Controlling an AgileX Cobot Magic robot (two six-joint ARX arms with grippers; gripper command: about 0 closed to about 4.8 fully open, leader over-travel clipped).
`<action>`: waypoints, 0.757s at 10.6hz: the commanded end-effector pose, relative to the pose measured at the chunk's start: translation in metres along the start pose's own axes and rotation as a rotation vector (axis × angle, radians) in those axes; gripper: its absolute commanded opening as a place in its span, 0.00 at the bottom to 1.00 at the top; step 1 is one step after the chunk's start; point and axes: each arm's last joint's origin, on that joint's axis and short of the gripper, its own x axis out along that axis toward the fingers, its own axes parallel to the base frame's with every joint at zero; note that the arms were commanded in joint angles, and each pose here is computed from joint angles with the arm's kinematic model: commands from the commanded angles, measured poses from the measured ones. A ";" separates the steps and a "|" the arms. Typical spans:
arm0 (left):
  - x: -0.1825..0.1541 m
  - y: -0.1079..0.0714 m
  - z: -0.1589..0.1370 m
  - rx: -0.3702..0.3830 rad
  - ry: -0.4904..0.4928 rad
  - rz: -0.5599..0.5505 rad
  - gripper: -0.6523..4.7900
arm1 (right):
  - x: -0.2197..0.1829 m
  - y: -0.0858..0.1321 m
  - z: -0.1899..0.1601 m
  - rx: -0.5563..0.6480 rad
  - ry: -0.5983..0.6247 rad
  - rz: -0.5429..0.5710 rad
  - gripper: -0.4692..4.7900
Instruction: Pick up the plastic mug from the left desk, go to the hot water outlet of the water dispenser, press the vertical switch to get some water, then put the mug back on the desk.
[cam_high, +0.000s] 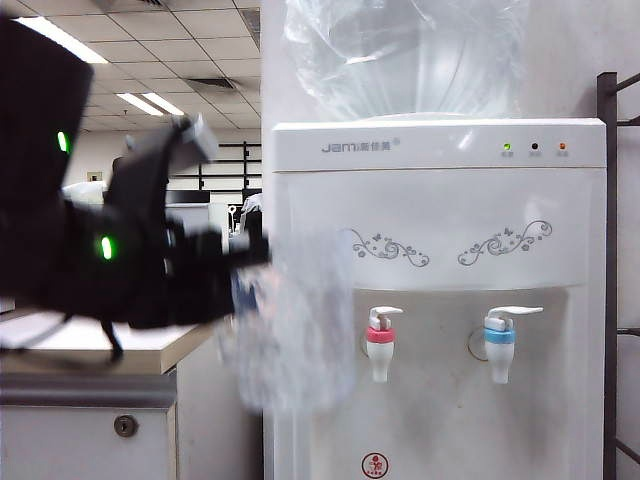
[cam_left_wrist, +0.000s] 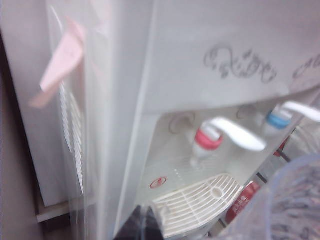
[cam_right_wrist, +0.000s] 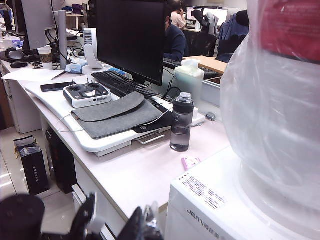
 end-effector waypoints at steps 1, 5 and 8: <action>0.065 -0.011 -0.030 -0.006 -0.016 -0.018 0.11 | 0.000 0.000 0.002 -0.004 -0.013 -0.005 0.08; 0.070 -0.007 -0.053 0.005 0.054 0.005 0.11 | 0.000 0.000 0.002 -0.004 -0.013 -0.005 0.08; 0.085 -0.008 -0.061 -0.002 0.079 0.004 0.13 | -0.001 0.000 0.003 -0.004 -0.023 0.001 0.08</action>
